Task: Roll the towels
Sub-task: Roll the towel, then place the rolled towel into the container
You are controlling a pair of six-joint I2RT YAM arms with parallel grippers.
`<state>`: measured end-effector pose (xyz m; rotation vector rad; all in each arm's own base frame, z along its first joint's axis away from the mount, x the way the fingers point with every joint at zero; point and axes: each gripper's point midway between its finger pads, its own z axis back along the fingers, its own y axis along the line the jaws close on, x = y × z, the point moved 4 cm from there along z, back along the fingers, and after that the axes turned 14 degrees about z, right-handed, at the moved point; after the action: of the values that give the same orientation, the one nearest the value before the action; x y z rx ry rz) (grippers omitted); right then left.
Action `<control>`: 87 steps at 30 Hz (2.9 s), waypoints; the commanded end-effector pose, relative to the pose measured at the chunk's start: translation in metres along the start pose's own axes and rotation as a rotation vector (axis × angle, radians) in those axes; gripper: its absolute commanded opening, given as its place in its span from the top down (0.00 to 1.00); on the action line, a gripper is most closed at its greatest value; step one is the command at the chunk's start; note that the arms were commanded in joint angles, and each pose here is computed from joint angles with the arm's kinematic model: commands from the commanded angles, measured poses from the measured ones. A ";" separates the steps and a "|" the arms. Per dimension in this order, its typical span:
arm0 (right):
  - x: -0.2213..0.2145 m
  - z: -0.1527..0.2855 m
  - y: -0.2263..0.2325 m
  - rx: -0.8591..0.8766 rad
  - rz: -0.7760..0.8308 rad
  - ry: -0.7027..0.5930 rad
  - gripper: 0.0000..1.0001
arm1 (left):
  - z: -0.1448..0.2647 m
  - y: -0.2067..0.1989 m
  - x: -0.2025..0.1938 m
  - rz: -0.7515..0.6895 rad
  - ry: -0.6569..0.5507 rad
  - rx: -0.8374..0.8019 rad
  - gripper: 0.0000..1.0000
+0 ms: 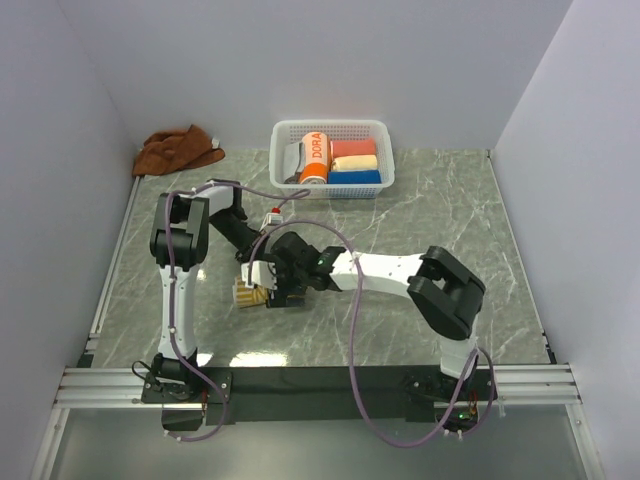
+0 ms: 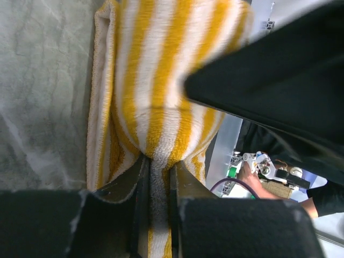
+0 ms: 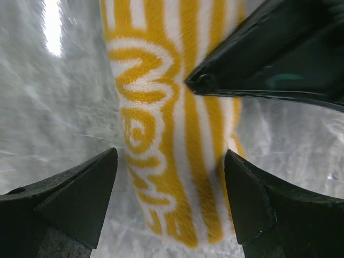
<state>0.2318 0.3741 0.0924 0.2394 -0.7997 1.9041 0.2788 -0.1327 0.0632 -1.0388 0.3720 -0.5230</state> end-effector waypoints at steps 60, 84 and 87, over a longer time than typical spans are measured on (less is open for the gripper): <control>-0.028 -0.006 0.014 0.164 -0.332 0.171 0.40 | 0.050 0.001 -0.053 0.009 -0.434 -0.009 0.96; -0.046 -0.032 0.023 0.048 -0.182 0.195 0.22 | 0.055 0.021 -0.045 0.082 -0.423 -0.028 0.90; -0.056 -0.035 0.027 0.085 -0.223 0.226 0.33 | 0.057 0.020 -0.044 0.078 -0.430 -0.028 0.82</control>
<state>0.2510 0.3709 0.0582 0.1491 -0.7134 1.7518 0.2681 -0.0656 0.0770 -1.1532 0.0792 -0.1818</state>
